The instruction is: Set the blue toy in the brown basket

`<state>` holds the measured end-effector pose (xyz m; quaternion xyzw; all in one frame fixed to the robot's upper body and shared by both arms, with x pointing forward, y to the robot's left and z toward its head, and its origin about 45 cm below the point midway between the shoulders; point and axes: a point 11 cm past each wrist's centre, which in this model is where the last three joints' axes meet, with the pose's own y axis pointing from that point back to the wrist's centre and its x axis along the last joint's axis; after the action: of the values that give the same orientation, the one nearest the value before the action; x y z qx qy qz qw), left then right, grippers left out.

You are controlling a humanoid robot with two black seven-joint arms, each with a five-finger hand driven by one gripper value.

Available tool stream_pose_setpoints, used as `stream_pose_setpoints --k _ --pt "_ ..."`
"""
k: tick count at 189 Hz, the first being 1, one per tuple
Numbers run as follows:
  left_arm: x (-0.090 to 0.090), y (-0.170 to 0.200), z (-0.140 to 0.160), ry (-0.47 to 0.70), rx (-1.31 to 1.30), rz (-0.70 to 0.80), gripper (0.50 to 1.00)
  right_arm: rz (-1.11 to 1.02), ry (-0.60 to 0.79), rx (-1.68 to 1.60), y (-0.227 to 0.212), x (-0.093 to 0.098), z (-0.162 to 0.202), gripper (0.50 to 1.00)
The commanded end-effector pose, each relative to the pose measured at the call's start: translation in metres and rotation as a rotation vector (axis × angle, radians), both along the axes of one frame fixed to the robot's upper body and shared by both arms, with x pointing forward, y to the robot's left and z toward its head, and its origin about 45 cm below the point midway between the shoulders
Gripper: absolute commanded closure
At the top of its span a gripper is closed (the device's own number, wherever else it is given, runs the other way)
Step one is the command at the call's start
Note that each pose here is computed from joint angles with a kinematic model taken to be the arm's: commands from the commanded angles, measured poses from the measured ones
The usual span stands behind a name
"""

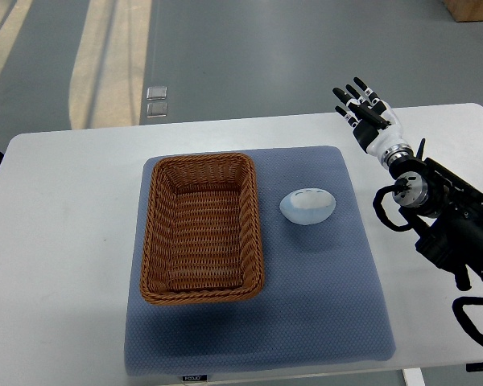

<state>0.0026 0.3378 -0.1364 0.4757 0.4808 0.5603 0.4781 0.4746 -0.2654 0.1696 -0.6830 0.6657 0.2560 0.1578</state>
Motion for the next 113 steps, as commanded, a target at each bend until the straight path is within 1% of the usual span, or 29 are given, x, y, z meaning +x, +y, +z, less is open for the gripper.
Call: stream_pose_setpoints --k 1,36,83,113 --pt "0.0 0.0 0.0 0.0 0.0 0.0 0.5 0.0 -0.005 -0.003 -0.002 0.0 0.002 0.591" --pt "0.0 0.0 0.0 0.0 0.002 0.0 0.5 -0.037 -0.021 -0.046 -0.025 0.003 0.016 0.591" --pt "0.0 0.0 0.0 0.0 0.002 0.0 0.5 -0.066 -0.098 -0.158 -0.064 0.004 0.067 0.591" --pt "0.0 0.0 0.0 0.0 0.002 0.0 0.5 -0.011 -0.133 -0.28 -0.075 0.002 0.084 0.591"
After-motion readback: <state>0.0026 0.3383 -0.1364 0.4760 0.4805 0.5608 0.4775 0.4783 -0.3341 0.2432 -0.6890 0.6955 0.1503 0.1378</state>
